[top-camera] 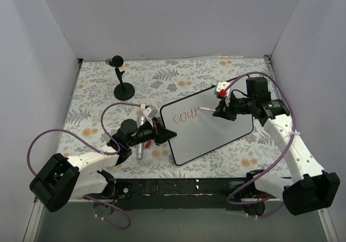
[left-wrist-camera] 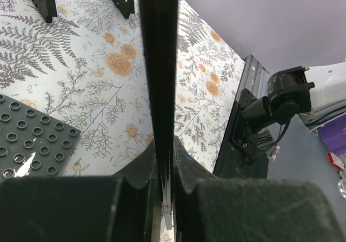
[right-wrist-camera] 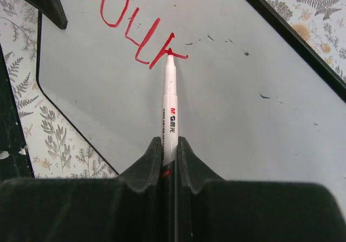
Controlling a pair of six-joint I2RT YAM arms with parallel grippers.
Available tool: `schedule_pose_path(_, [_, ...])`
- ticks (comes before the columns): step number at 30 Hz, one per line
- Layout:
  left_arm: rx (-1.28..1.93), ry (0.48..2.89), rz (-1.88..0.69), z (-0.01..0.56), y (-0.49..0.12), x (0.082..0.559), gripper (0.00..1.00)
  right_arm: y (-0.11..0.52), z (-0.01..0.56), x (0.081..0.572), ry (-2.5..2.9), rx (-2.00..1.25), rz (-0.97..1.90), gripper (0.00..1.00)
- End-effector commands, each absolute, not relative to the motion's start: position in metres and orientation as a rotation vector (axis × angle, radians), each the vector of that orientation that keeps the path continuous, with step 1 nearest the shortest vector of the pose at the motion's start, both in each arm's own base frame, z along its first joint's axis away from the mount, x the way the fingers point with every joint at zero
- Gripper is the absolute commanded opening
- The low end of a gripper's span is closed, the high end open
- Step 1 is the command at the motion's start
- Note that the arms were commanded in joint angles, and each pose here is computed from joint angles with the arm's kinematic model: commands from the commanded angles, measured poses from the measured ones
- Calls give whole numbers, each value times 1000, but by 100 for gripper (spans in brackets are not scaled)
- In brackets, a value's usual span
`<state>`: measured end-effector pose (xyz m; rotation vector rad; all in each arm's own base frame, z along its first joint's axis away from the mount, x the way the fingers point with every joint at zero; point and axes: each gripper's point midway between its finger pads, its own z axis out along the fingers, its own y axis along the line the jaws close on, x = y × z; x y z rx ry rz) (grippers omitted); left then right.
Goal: Write a sentence on the whiteboard
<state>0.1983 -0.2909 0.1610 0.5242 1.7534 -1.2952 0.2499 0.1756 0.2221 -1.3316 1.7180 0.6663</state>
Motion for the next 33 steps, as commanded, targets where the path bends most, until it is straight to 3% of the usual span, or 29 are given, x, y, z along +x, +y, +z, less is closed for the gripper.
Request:
schedule_pose_path(1, [578, 1731, -1256, 163, -293, 200, 0, 173, 225, 238, 1667, -1370, 658, 1])
schedule_pose_path(21, [578, 1727, -1261, 164, -293, 200, 0, 164, 214, 267, 1780, -1244, 630, 1])
schedule_pose_path(33, [583, 1728, -1258, 163, -294, 200, 0, 173, 209, 257, 1764, -1303, 724, 1])
